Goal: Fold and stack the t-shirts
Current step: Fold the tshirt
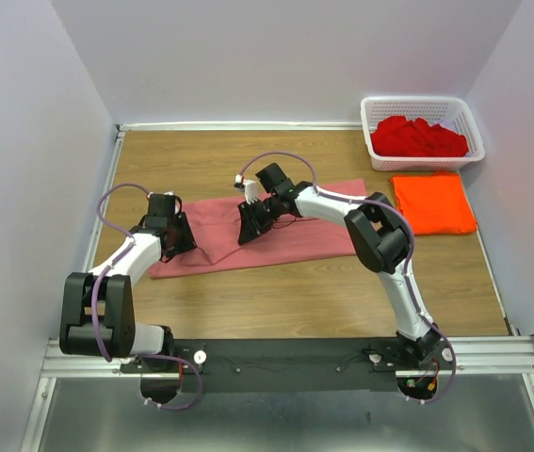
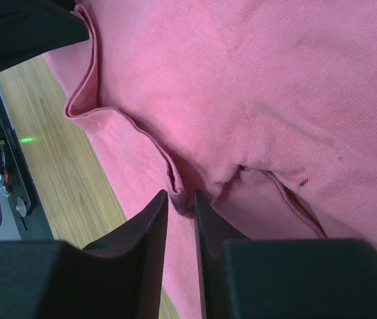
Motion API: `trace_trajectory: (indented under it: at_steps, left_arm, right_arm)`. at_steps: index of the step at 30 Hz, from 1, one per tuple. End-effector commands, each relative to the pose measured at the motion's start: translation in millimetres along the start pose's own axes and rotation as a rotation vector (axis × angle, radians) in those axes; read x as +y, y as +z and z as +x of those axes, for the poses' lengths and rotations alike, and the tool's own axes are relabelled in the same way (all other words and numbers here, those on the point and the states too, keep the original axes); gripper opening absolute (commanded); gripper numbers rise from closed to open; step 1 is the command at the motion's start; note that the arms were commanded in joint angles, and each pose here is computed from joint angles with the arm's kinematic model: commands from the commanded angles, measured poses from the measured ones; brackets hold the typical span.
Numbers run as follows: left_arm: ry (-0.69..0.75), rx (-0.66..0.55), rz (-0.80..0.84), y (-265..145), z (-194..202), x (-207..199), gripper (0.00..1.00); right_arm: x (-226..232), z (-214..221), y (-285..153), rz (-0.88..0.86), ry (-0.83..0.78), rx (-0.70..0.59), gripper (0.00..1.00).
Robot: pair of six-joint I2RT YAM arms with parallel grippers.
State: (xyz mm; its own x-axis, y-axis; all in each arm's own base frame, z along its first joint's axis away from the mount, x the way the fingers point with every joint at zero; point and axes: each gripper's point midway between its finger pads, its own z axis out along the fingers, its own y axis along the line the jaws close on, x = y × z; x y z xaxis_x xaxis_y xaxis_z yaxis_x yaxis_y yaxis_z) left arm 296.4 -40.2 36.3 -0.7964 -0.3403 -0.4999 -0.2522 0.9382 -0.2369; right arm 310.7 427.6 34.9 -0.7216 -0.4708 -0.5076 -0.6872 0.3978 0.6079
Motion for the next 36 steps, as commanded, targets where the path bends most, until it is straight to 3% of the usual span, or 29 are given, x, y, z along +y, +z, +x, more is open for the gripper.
trace_trajectory:
  at_steps: [1,11,20,22,36]
  left_arm:
    - [-0.012,-0.011,0.011,-2,2,0,0.49]
    - [-0.029,0.007,0.038,2,5,-4,0.44]
    - [-0.080,0.003,-0.031,-4,6,8,0.04]
    - [-0.094,0.016,-0.039,-5,9,10,0.00]
    - [-0.212,-0.033,-0.200,-14,4,43,0.00]
  right_arm:
    - [9,-3,2,-0.029,-0.029,-0.005,0.27]
    - [11,-2,1,-0.028,-0.028,-0.007,0.25]
    - [9,-3,-2,-0.007,-0.027,-0.015,0.18]
    - [9,-3,-3,-0.001,-0.026,-0.017,0.16]
    - [1,-4,-7,0.074,0.001,-0.035,0.10]
